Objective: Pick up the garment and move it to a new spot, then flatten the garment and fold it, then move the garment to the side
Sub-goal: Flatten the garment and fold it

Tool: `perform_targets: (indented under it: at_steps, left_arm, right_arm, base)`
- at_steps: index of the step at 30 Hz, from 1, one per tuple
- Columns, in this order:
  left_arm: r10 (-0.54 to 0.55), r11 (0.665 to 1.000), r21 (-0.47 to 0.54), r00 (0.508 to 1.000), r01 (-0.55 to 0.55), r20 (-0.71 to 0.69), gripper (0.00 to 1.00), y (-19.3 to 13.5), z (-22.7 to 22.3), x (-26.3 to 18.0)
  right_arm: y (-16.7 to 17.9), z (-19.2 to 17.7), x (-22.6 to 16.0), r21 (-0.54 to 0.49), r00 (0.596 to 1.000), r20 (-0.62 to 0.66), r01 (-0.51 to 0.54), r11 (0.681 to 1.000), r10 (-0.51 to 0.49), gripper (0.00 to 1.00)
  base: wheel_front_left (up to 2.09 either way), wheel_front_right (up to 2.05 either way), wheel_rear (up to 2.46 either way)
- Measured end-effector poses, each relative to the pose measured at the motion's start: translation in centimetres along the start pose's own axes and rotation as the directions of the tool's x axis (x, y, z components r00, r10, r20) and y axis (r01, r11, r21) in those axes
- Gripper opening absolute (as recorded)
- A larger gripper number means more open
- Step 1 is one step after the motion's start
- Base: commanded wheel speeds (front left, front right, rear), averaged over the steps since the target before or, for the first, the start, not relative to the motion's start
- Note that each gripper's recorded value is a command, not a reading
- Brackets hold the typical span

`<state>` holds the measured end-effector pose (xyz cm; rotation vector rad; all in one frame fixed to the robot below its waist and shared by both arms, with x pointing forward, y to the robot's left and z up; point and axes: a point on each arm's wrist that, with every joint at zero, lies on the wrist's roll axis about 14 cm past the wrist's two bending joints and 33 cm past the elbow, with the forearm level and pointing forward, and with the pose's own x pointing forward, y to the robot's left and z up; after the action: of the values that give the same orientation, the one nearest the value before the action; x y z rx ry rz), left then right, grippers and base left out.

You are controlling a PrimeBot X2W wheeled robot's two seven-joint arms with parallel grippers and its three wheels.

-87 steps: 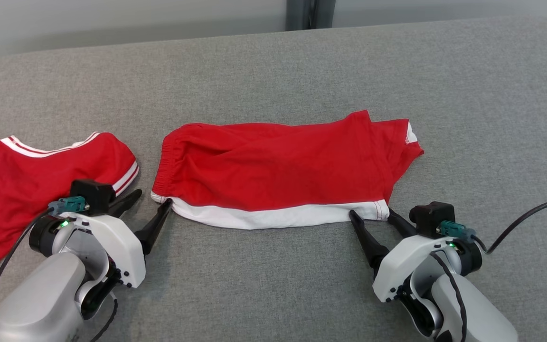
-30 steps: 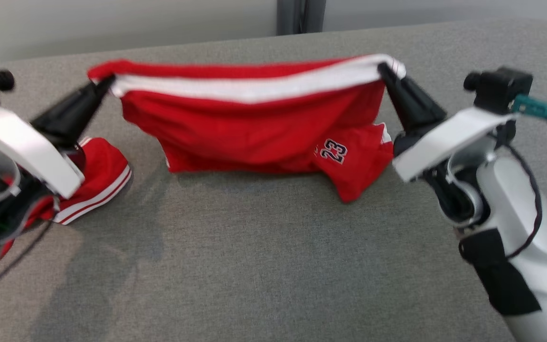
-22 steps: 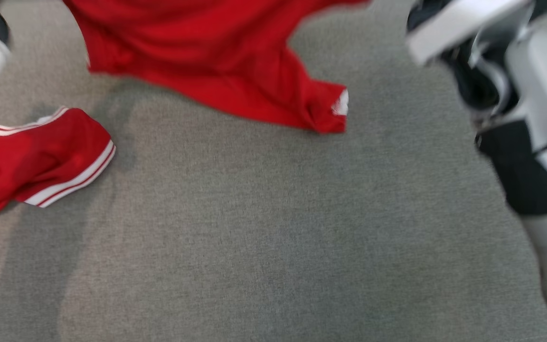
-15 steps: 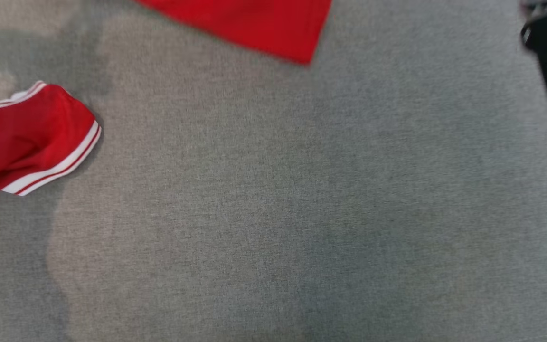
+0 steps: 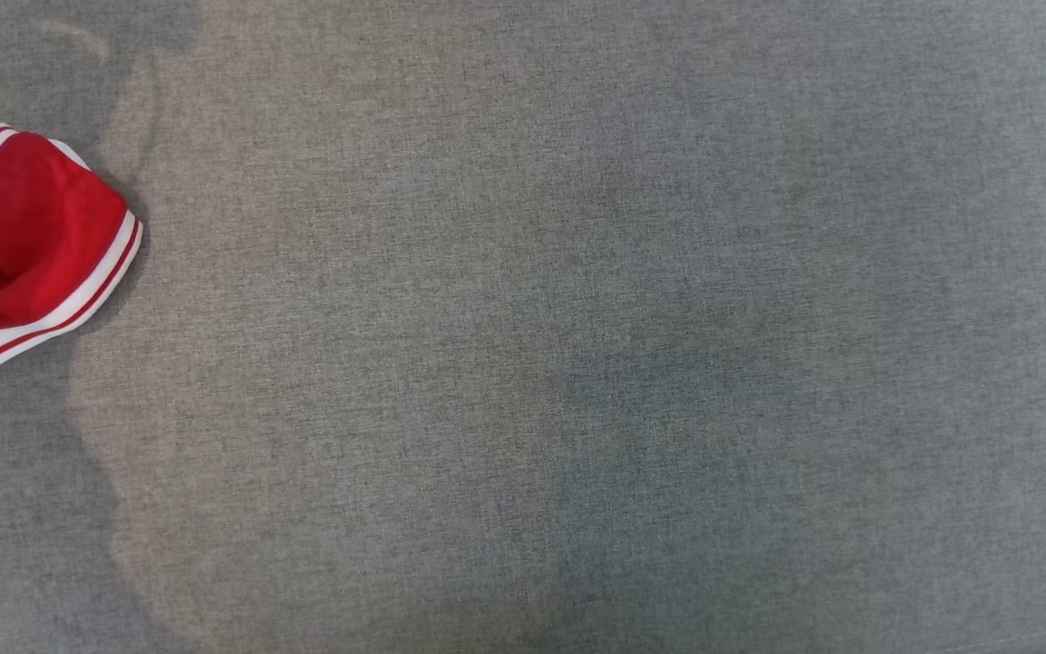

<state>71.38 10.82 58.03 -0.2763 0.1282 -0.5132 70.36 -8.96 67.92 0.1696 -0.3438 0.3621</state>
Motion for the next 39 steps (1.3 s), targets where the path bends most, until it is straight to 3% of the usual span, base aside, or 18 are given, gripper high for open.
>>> perform_targets:
  at_steps: [13, 19, 21, 28, 34, 39]
  left_arm:
    - [-0.032, 0.998, -0.065, 0.968, 0.017, -0.248, 0.0, -1.0, -9.4, -4.7]
    - [-0.053, 0.988, -0.154, 0.942, 0.001, -0.331, 0.0, -3.3, -13.3, -9.9]
    - [-0.055, 0.978, -0.21, 0.938, -0.019, -0.343, 0.0, -4.1, -13.9, -11.5]
    - [-0.106, 0.967, -0.256, 0.909, -0.001, -0.404, 0.0, -8.9, -15.8, -16.6]
    - [-0.171, 0.973, -0.218, 0.858, 0.071, -0.485, 0.0, -14.1, -18.3, -22.1]
    - [-0.19, 0.977, -0.188, 0.808, 0.1, -0.558, 0.0, -16.3, -19.9, -26.5]
  right_arm:
    - [1.5, -7.8, -6.1, 0.005, 0.961, -0.277, -0.018, 1.0, 0.019, 0.0]
    - [1.9, -10.9, -13.3, 0.056, 0.882, -0.471, 0.02, 0.998, 0.008, 0.0]
    - [2.1, -11.2, -15.8, 0.073, 0.854, -0.52, 0.031, 0.997, 0.012, 0.0]
    - [2.9, -10.1, -22.3, 0.12, 0.789, -0.613, 0.046, 0.992, 0.038, 0.0]
    - [4.1, -9.5, -28.5, 0.162, 0.744, -0.663, 0.046, 0.986, 0.075, 0.0]
    - [5.3, -9.5, -33.1, 0.221, 0.696, -0.708, 0.057, 0.974, 0.12, 0.0]
  base:
    - [0.0, 0.0, 0.0]
    - [0.0, 0.0, 0.0]
    - [0.0, 0.0, 0.0]
    - [0.0, 0.0, 0.0]
    - [0.0, 0.0, 0.0]
    - [0.0, 0.0, 0.0]
